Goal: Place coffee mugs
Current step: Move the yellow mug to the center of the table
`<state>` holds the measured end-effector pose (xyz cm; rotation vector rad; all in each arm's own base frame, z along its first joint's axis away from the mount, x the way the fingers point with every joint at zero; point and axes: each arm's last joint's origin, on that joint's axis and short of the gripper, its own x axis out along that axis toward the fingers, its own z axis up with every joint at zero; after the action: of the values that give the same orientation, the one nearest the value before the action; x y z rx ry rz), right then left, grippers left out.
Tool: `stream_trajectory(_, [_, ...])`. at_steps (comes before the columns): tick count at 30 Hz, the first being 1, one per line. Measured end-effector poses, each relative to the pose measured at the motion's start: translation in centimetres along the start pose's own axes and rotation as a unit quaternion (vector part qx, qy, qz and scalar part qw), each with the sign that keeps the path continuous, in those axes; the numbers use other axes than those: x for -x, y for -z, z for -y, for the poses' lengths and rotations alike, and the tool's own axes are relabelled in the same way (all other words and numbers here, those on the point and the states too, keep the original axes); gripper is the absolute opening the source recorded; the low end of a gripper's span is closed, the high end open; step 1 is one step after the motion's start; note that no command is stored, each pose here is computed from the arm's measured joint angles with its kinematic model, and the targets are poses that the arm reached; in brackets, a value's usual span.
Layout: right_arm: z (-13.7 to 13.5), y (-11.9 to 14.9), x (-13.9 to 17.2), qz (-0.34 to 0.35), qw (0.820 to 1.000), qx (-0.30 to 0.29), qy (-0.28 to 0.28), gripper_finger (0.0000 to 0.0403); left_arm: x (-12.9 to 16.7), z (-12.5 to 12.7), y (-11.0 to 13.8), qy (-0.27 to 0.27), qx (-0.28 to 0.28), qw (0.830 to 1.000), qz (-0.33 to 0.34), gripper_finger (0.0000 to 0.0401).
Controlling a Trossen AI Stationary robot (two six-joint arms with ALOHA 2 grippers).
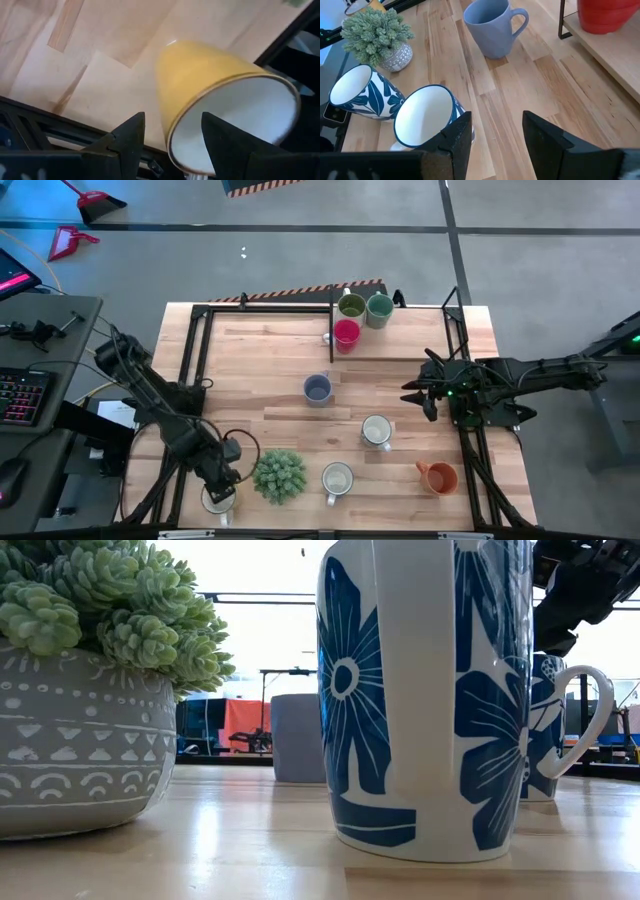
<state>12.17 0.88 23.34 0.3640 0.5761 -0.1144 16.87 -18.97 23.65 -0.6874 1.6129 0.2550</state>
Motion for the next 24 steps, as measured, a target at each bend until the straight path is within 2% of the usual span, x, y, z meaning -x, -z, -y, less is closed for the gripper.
stream_trajectory(16, [0.0,0.0,0.0,-0.003,1.000,0.004,-0.007,0.0154,-4.8,1.2,-1.2,-0.076,0.014,0.997,-0.008,0.0184])
stream_trajectory(21, [-0.1,0.0,0.0,-0.004,1.000,0.004,-0.008,0.0154,-5.7,1.4,-1.5,-0.092,-0.022,0.995,-0.012,0.0184])
stream_trajectory(24, [0.0,0.0,0.0,-0.006,1.000,0.004,-0.009,0.0154,-6.0,1.4,-1.6,-0.094,-0.022,0.995,-0.015,0.0184])
